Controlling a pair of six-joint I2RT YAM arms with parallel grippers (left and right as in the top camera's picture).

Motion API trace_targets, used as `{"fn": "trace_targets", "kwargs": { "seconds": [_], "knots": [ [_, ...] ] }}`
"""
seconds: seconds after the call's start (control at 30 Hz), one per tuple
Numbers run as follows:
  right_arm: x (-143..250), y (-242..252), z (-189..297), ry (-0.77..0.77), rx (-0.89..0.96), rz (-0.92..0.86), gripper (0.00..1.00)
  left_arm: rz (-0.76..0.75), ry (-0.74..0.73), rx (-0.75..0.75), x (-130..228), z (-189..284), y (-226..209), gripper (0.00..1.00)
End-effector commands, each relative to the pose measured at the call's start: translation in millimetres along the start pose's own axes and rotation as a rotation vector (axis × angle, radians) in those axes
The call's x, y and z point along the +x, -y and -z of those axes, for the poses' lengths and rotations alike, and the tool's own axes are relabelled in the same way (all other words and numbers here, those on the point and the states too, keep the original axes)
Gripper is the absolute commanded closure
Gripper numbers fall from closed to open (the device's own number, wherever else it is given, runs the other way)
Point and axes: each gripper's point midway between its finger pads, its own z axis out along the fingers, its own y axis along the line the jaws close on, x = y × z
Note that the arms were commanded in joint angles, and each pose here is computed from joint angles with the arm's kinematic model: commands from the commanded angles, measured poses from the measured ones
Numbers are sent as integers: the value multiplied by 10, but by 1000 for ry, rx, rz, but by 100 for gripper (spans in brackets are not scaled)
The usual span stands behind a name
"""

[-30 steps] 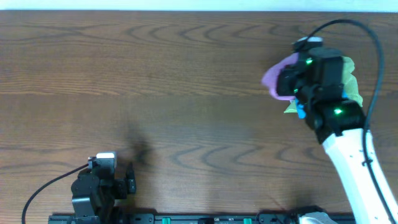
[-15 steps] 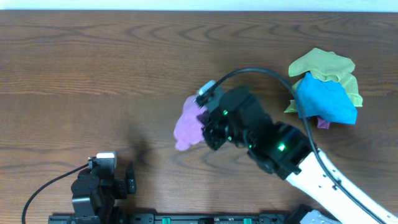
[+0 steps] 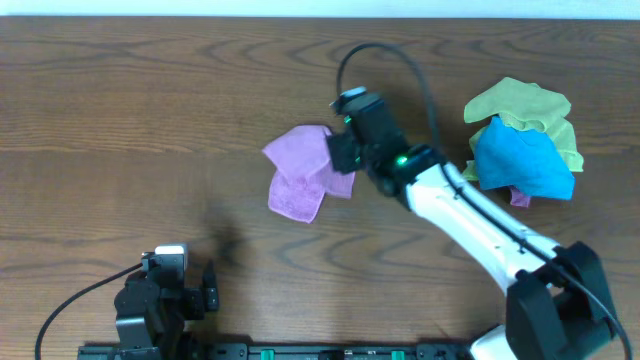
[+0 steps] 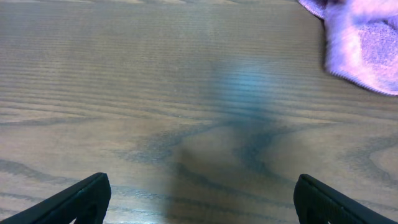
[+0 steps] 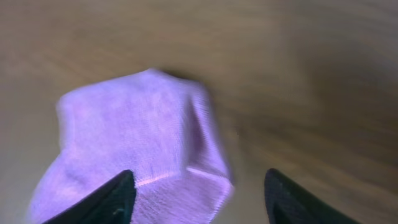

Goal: Fold the cloth

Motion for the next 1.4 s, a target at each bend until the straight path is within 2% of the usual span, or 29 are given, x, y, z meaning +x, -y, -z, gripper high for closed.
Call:
{"fn": "trace_targets", "kwargs": {
  "seconds": [0.0, 0.1, 0.2, 0.37, 0.53, 0.8, 1.1, 1.37],
  "knots": [
    [-429, 90, 270, 116, -2, -63, 26, -21, -11, -3, 37, -5, -4, 5],
    [-436, -129, 378, 102, -130, -10, 26, -21, -11, -3, 37, -5, -4, 5],
    [-208, -494, 425, -1, -323, -4, 28, -21, -11, -3, 38, -5, -4, 5],
    [99, -721, 343, -171, -428, -181, 32, -21, -12, -3, 39, -5, -4, 5],
    [364, -837, -10, -313, -476, -336, 34, -21, -11, -3, 38, -5, -4, 5],
    [598, -852, -369, -389, -467, -396, 36, -21, -11, -3, 37, -5, -4, 5],
    [749, -612, -451, -410, -311, -406, 37, -21, -11, -3, 38, -5, -4, 5],
    [669, -564, -498, -364, -285, -398, 38, -21, -11, -3, 37, -5, -4, 5]
  ]
}}
